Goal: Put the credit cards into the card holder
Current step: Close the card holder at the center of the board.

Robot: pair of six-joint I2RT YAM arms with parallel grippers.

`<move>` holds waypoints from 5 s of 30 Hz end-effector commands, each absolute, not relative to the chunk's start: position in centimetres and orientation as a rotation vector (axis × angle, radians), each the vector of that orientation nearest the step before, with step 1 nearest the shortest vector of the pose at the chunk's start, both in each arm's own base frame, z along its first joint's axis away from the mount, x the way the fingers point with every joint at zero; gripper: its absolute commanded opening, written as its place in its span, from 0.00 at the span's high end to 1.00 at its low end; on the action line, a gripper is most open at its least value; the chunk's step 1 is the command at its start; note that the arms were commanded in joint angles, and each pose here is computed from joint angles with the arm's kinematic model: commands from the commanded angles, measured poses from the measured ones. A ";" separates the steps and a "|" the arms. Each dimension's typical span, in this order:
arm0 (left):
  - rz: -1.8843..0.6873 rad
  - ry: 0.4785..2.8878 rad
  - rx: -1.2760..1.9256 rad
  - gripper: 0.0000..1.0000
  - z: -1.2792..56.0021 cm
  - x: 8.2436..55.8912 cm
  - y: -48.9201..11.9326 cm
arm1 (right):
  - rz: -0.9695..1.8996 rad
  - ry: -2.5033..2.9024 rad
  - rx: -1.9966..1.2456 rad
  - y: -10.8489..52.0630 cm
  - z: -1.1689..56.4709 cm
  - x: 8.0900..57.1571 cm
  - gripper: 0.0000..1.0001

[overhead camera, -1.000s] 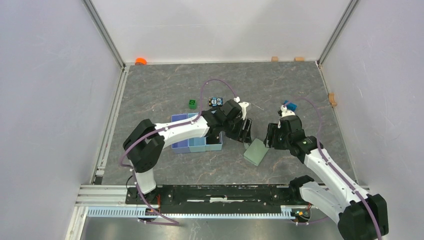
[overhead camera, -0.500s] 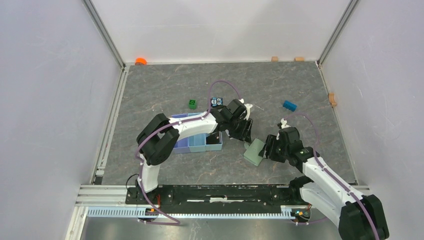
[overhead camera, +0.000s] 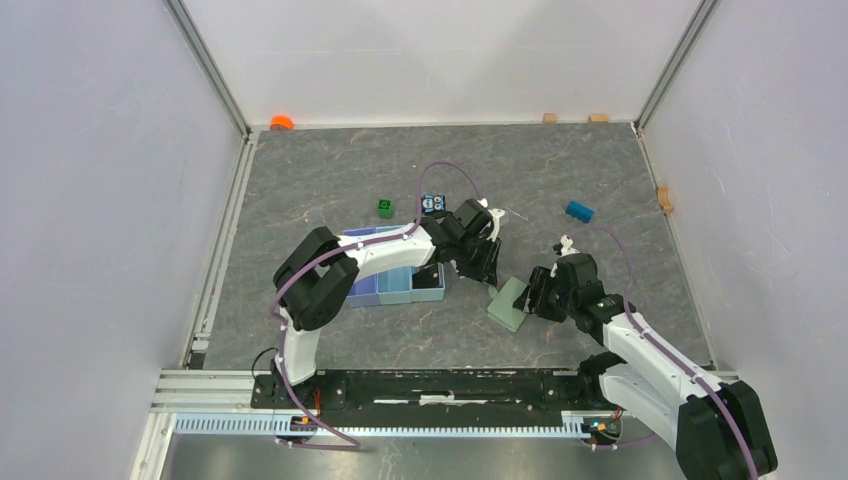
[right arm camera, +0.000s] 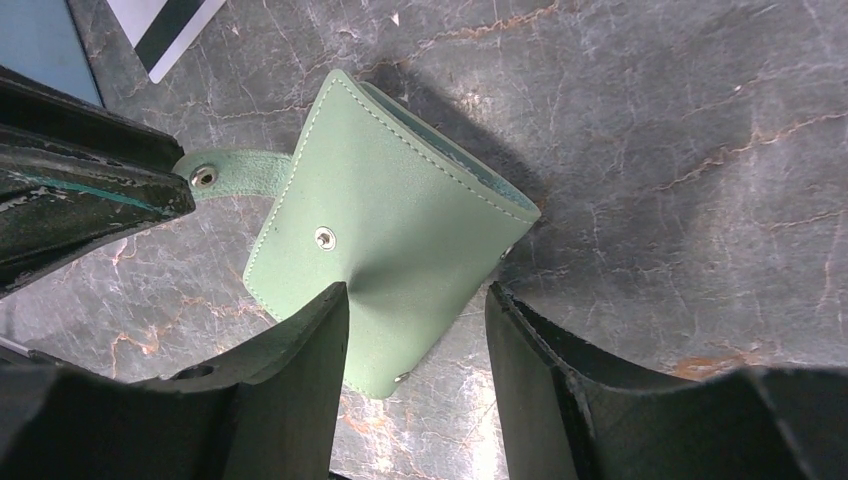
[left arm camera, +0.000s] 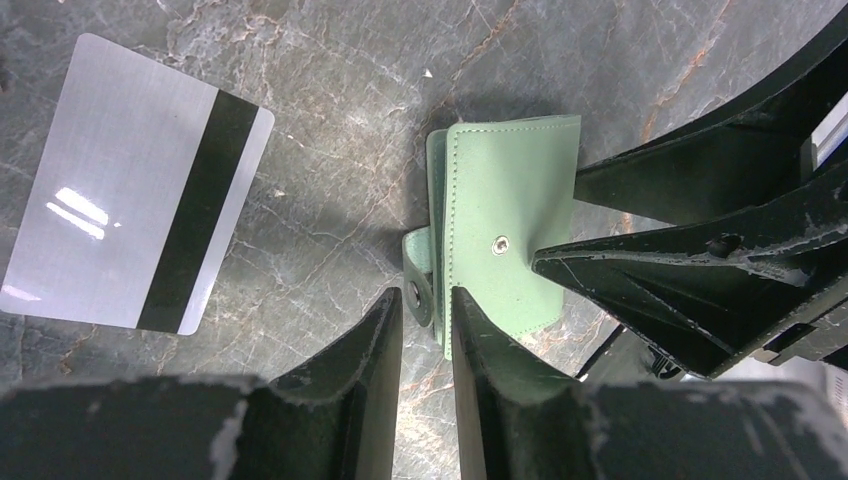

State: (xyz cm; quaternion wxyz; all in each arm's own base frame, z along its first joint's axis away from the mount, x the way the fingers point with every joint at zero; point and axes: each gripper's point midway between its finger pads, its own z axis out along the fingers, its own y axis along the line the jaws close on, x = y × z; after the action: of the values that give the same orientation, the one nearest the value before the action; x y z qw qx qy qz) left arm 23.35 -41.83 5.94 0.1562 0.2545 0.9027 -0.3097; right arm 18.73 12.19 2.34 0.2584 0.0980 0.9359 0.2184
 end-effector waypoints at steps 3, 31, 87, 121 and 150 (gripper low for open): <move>-0.845 2.571 0.785 0.69 5.9 23.3 -41.2 | 0.563 2.544 0.272 11.8 2.0 18.8 0.42; -1.108 2.504 0.801 0.98 5.8 22.1 -44.1 | 0.390 2.619 0.211 9.7 -0.6 18.1 0.46; -1.179 2.497 1.010 0.98 3.6 19.8 -45.2 | 0.378 2.646 0.202 9.5 -1.6 17.3 0.47; -1.205 2.425 1.072 0.98 4.5 19.1 -45.6 | 0.384 2.655 0.205 9.5 -2.0 17.0 0.46; -1.212 2.369 1.095 0.98 5.1 19.0 -46.1 | 0.381 2.659 0.207 9.4 -2.2 16.8 0.46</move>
State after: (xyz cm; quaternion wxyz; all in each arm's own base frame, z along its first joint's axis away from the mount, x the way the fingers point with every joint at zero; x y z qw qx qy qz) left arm 19.93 -45.40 3.99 0.1153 0.3430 0.8403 -0.4038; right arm 20.89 11.81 1.72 0.2966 0.0716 0.9315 0.1979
